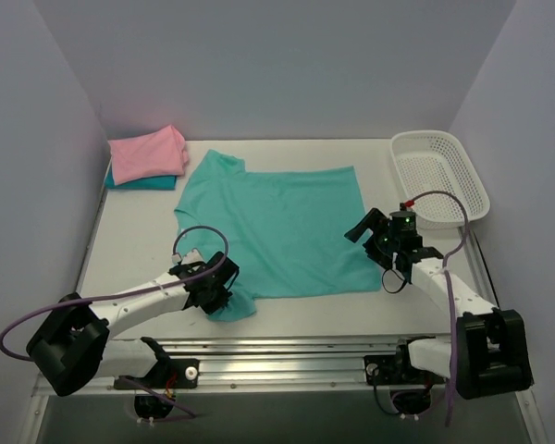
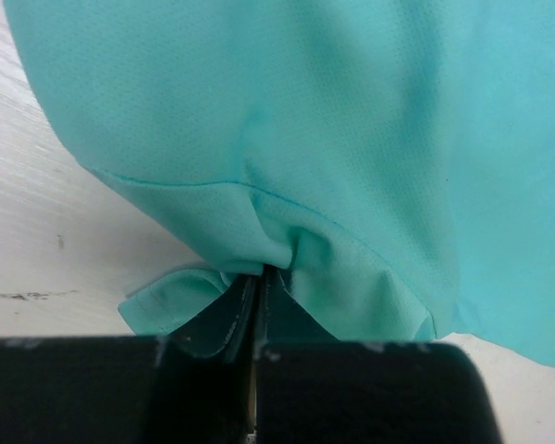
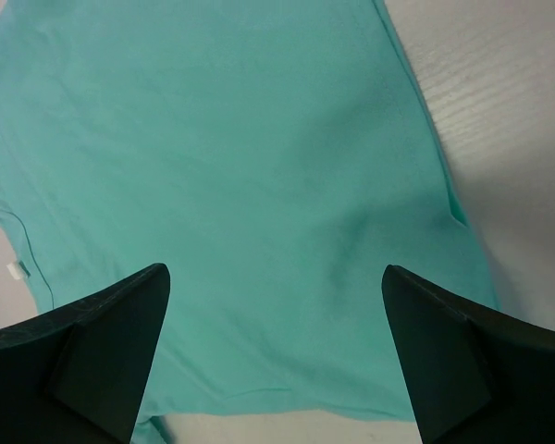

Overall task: Fold and stack the t-shirts
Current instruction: Flatten the tshirt out, then fold the tshirt

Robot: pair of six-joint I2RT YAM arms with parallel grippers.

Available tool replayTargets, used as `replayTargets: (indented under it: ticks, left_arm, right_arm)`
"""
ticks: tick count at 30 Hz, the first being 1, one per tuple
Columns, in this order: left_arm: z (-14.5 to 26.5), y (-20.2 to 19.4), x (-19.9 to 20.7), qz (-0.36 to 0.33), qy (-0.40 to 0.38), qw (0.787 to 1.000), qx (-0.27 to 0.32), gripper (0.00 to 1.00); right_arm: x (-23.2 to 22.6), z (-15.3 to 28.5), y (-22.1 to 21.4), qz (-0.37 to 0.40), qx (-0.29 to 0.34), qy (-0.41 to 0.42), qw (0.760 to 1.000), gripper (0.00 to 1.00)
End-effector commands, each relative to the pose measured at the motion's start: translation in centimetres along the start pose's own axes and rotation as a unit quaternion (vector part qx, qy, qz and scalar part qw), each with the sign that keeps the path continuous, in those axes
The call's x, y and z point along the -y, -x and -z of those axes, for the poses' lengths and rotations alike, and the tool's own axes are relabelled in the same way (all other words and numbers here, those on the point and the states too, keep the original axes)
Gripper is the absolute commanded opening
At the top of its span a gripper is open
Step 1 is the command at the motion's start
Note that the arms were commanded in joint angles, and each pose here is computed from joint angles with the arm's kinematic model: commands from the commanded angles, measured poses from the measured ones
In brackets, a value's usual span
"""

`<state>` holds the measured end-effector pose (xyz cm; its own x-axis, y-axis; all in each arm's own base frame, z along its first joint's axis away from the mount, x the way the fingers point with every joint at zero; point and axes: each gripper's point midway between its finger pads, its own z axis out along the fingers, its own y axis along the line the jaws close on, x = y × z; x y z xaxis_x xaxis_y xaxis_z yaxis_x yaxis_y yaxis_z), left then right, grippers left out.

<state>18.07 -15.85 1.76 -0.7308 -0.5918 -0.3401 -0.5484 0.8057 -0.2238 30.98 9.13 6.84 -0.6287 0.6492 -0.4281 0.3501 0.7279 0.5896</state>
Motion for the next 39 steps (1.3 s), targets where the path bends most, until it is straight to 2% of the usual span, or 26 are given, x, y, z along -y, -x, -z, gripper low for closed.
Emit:
replayTargets:
  ticks: [1,2,6,10,18,27,39]
  left_arm:
    - [0.0,1.6,-0.1,-0.007,-0.012,0.999,0.044,0.02]
    - [0.0,1.6,0.1,-0.009,-0.019,0.999,0.045,0.02]
    - [-0.2,1.9,1.5,-0.012,-0.053,0.997,0.054,0.02]
    - [-0.3,2.4,2.9,-0.022,-0.079,0.994,0.068,0.02]
    - [-0.2,3.1,4.6,-0.027,-0.111,0.990,0.085,0.02]
    - [-0.3,3.2,4.7,-0.028,-0.122,0.988,0.090,0.02]
    - [0.0,3.3,4.1,-0.022,-0.124,0.987,0.096,0.02]
  right_arm:
    - [1.3,2.6,0.7,0.016,0.021,-0.047,0.999,0.95]
    - [0.9,3.7,1.3,0.018,0.035,-0.041,0.998,0.95]
    - [1.8,5.6,0.1,0.020,0.025,-0.056,0.998,0.95]
    - [2.7,5.5,-2.6,0.002,-0.016,-0.048,0.999,0.95]
    - [4.6,5.3,-5.1,-0.042,-0.035,-0.060,0.997,0.95]
    - [7.8,5.5,-7.2,-0.051,-0.052,-0.109,0.991,0.95]
    - [9.0,4.0,-7.0,-0.054,-0.028,-0.120,0.991,0.93]
